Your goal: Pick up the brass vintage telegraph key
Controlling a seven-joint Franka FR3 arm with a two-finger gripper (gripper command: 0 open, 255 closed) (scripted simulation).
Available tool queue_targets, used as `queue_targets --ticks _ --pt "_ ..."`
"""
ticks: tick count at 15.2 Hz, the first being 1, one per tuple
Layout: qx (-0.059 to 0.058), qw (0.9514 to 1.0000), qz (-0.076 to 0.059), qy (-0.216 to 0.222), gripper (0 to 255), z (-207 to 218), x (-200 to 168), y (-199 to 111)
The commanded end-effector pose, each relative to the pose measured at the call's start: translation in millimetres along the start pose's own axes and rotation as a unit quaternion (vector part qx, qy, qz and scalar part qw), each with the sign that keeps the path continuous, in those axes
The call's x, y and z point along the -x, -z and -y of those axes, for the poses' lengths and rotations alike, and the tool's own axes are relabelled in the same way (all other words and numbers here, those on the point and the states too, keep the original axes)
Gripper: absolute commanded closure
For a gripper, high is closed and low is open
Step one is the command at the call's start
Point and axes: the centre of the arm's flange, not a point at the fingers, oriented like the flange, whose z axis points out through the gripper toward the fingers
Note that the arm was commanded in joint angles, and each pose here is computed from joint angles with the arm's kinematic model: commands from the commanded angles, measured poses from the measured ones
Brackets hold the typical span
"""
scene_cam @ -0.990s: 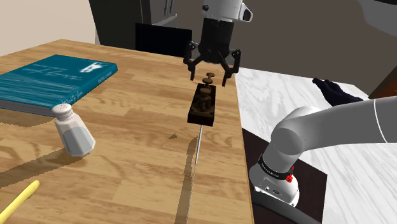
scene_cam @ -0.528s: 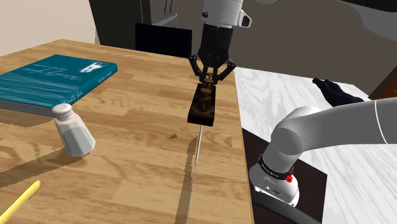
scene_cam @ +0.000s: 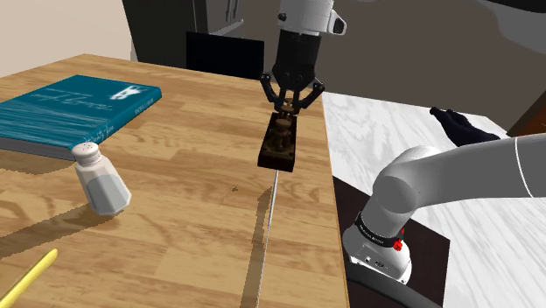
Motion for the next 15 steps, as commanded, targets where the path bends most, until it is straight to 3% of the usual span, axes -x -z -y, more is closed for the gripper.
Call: queue_targets --ticks 1,15 --pt "0.0 1.0 0.0 0.0 255 1 1 10" --pt "0.0 1.0 0.0 0.0 255 2 9 74"
